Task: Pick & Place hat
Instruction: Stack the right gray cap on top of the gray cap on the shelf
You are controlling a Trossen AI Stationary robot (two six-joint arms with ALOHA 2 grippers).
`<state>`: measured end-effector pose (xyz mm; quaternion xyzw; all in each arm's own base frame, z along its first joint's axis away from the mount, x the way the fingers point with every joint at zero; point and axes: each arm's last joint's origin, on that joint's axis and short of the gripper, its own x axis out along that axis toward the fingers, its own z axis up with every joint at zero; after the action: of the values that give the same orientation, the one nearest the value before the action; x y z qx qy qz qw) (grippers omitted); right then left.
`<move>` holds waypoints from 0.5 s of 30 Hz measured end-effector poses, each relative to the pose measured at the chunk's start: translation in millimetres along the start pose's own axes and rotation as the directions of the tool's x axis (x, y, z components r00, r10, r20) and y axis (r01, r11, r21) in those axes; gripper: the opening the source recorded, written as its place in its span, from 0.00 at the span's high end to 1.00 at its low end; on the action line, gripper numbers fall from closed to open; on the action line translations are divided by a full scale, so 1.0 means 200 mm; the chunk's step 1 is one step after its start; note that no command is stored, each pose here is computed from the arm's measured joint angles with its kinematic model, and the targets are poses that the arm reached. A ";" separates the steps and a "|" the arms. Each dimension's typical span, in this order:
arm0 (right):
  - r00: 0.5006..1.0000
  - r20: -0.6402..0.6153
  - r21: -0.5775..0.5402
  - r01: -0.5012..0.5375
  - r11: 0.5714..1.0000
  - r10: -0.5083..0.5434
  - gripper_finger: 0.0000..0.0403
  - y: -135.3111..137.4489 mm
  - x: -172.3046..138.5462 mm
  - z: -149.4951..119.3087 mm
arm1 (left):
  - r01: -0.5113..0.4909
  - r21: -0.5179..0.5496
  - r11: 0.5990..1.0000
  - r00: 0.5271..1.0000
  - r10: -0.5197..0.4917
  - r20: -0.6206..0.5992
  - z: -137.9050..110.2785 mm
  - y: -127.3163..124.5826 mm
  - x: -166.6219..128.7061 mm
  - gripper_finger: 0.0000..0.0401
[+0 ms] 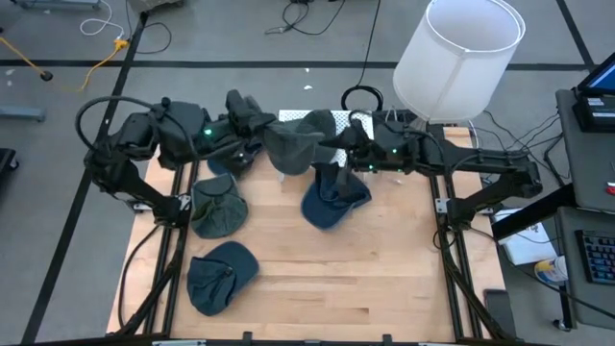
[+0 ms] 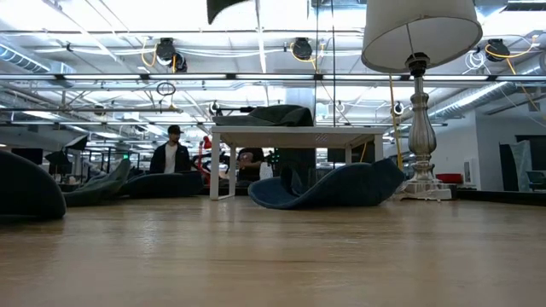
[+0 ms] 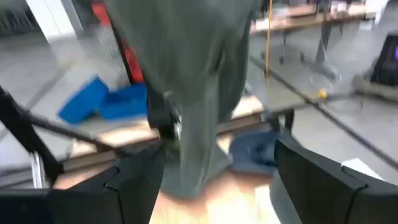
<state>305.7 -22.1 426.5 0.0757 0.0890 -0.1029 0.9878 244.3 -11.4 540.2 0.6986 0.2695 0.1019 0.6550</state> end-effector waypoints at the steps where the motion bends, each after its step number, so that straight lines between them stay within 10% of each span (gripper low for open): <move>1: 1.000 0.024 0.004 -0.006 1.000 0.006 0.27 0.00 0.01 0.01 | -0.002 0.001 1.000 1.000 0.002 -0.002 0.00 0.00 -0.01 0.93; 15: 0.987 0.094 0.047 -0.133 0.990 0.128 0.41 0.04 0.16 -0.02 | -0.023 -0.026 0.999 0.999 0.022 -0.038 0.02 0.01 -0.03 0.93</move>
<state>338.4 -20.0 417.8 0.1029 0.0364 -0.0436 0.9931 240.7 -18.1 542.9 0.6907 0.2726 0.1258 0.6579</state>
